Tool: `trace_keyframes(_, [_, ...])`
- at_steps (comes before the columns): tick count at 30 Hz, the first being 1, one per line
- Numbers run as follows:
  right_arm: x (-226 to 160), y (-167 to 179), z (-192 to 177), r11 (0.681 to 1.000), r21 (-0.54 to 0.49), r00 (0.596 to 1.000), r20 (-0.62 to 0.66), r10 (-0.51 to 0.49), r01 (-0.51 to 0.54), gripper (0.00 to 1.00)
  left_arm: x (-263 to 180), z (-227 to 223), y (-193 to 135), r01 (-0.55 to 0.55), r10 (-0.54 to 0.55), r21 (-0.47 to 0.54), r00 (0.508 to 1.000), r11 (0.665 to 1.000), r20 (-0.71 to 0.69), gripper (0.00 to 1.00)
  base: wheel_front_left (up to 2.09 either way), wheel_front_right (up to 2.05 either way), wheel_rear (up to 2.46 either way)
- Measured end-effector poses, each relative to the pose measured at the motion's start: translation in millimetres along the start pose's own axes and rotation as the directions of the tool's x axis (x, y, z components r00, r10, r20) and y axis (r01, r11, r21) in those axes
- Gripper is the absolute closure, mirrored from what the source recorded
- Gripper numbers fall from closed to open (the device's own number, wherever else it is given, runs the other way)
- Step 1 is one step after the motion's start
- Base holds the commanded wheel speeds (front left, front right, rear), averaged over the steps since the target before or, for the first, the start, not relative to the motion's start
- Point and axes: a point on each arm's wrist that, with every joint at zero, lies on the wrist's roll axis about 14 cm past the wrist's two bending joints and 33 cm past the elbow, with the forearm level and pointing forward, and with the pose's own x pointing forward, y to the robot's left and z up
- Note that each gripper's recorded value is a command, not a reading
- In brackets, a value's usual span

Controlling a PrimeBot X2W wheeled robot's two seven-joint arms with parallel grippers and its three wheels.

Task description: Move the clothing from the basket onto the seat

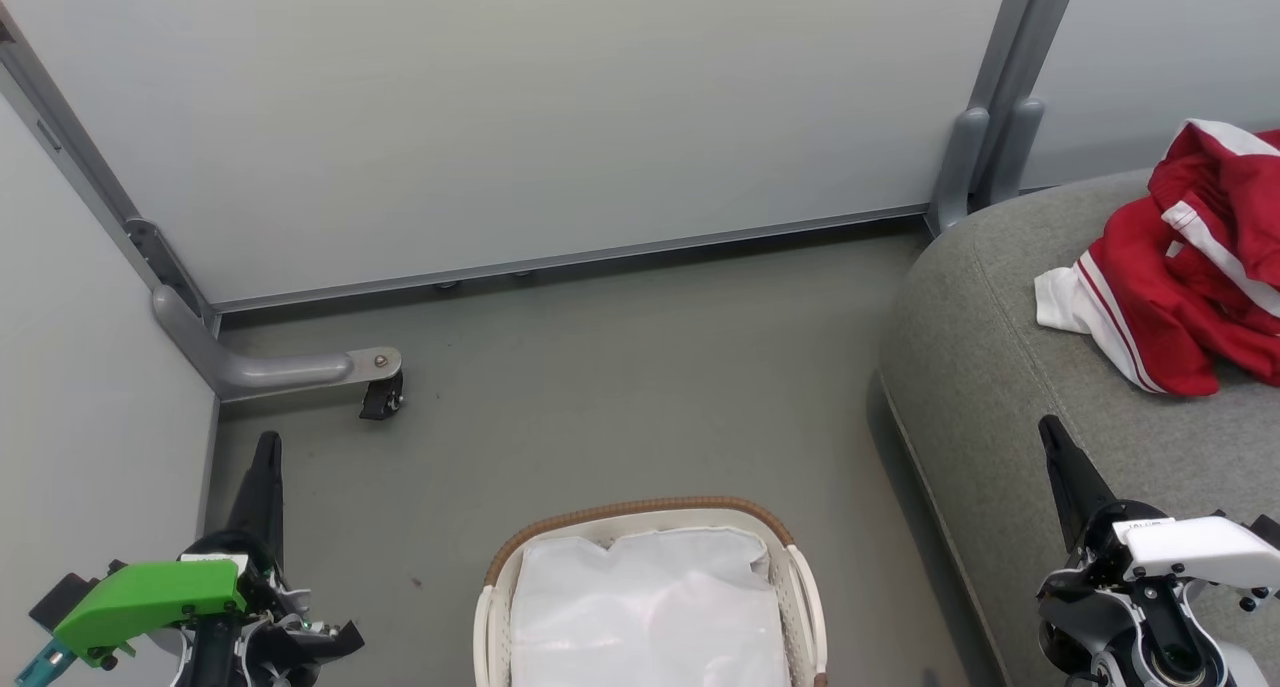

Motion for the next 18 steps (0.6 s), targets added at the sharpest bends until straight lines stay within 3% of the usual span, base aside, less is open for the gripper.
trace_keyframes(18, [0.0,0.1,0.1,1.000,0.000,1.000,0.000,0.000,0.000,1.00,0.0,0.0,0.0,0.000,0.000,0.000,1.000,1.000,0.000,1.00,0.00,0.00,0.00])
